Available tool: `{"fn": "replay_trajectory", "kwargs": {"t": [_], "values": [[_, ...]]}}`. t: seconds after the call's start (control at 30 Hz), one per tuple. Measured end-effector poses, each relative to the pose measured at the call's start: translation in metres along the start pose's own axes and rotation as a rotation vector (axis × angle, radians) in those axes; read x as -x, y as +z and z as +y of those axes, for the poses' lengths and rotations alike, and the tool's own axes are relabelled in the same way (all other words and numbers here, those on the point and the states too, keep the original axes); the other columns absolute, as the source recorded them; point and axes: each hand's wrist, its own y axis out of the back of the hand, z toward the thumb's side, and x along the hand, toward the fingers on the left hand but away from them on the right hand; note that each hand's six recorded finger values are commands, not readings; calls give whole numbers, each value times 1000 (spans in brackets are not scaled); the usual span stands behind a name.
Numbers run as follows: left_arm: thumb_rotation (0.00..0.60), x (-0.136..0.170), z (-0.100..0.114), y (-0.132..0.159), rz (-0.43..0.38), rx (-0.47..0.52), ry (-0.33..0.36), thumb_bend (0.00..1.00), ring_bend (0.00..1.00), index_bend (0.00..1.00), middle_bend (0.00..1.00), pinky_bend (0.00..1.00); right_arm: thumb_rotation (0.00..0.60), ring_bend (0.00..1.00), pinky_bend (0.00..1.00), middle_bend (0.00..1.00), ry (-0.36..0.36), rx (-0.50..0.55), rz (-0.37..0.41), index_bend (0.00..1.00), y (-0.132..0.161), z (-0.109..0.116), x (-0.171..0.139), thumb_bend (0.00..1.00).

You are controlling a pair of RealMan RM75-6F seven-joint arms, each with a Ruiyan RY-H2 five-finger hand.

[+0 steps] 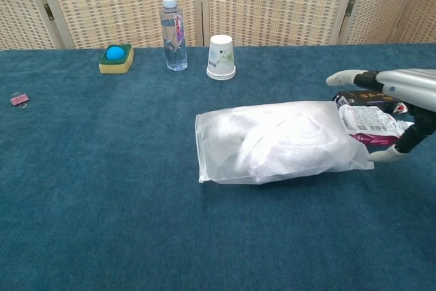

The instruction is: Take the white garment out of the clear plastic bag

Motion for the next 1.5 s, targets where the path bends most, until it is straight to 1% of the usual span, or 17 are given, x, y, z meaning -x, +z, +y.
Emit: {"fn": "replay_trajectory", "kwargs": {"t": [0.13, 0.23, 0.33, 0.4, 0.43, 0.5, 0.53, 0.57, 0.63, 0.7, 0.77, 0.9, 1.0, 1.2, 1.3, 1.33, 1.5], "values": [[600, 1, -2, 1, 0, 2, -10, 326, 336, 219, 366, 609, 600, 0, 115, 0, 1, -42, 18, 0, 9, -7, 18, 0], [600, 1, -6, 1, -1, -4, -24, 327, 337, 219, 366, 610, 600, 0, 115, 5, 14, -32, 37, 0, 19, -12, 31, 0], [600, 0, -9, 2, -7, -7, -32, 326, 339, 220, 366, 611, 600, 1, 123, 46, 33, -21, 52, 0, 26, -17, 42, 0], [600, 0, -10, 3, -8, -6, -34, 326, 340, 220, 366, 611, 600, 34, 157, 114, 45, -19, 59, 15, 29, -19, 47, 0], [600, 0, -10, 3, -9, -5, -34, 326, 341, 220, 366, 612, 600, 78, 189, 166, 54, -16, 62, 44, 31, -20, 50, 0], [600, 1, -11, 3, -10, -3, -36, 326, 342, 221, 367, 613, 600, 196, 289, 279, 67, -15, 67, 132, 34, -21, 54, 0], [600, 1, -12, 3, -10, -2, -38, 327, 343, 221, 369, 613, 600, 229, 324, 309, 75, -15, 72, 165, 36, -22, 56, 3], [600, 1, -13, 3, -10, -2, -39, 327, 344, 221, 371, 614, 600, 280, 368, 360, 82, -16, 76, 225, 37, -22, 58, 26], [600, 1, -13, 3, -12, -2, -41, 327, 345, 221, 375, 615, 600, 356, 389, 434, 88, -26, 89, 305, 41, -21, 62, 126], [600, 0, -14, 5, -16, 0, -45, 327, 346, 221, 377, 616, 600, 440, 426, 512, 88, -37, 98, 391, 44, -21, 66, 305], [600, 0, -15, 6, -19, 0, -51, 327, 347, 222, 379, 617, 600, 495, 474, 562, 86, -49, 106, 455, 47, -21, 68, 429], [600, 0, -17, 6, -26, -6, -57, 327, 348, 223, 380, 617, 600, 604, 564, 665, 69, -65, 114, 586, 50, -20, 70, 629], [600, -1, -17, 8, -32, -7, -54, 326, 350, 226, 382, 618, 600, 656, 617, 715, 46, -73, 126, 651, 52, -18, 70, 699], [600, -4, -14, 11, -50, -12, -39, 327, 359, 231, 392, 625, 600, 706, 688, 760, -27, -75, 177, 704, 60, -8, 67, 751], [600, -7, -8, 15, -60, -8, -20, 327, 368, 236, 404, 629, 600, 717, 706, 769, -85, -75, 216, 715, 64, 1, 64, 768], [600, -9, -5, 17, -65, -5, -8, 326, 373, 239, 411, 631, 600, 718, 710, 770, -115, -87, 238, 717, 67, 6, 62, 770], [600, -20, 7, 27, -96, 6, 38, 326, 396, 247, 438, 644, 600, 719, 714, 770, -210, -144, 311, 718, 75, 20, 53, 772]]}}
